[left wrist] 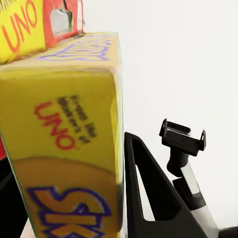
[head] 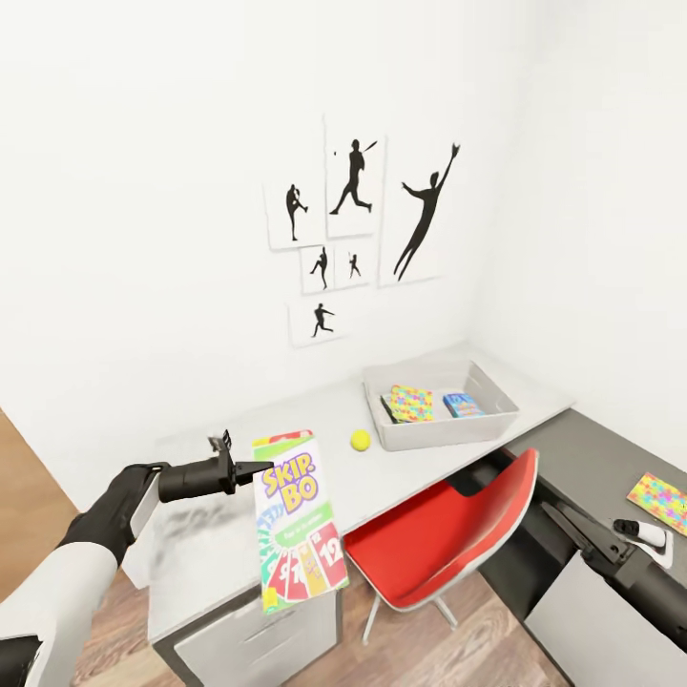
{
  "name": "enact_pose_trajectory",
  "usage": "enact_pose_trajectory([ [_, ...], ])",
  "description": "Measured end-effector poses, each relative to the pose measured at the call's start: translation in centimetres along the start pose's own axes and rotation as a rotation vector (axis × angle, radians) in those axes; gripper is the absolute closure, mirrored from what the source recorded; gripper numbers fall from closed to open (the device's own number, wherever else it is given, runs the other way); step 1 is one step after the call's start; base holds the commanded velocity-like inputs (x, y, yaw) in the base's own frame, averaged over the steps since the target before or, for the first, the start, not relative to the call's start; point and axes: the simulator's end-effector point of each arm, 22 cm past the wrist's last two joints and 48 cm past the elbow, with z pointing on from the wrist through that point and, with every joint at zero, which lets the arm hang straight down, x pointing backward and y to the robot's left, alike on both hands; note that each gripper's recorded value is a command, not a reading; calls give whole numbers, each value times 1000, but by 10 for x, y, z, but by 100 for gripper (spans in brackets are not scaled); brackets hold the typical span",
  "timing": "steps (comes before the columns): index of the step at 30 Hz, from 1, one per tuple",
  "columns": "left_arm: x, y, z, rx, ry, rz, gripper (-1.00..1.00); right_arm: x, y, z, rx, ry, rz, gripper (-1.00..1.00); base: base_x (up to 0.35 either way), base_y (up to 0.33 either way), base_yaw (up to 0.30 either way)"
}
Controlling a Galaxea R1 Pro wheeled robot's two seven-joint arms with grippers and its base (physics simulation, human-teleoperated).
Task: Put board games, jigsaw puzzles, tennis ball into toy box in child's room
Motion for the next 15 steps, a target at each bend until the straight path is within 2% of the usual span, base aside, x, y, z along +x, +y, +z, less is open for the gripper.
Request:
enact_pose_trajectory([
  [15,0,0,0,0,0,2,100,1,-1,0,3,-1,0,-100,2,-344,-5],
])
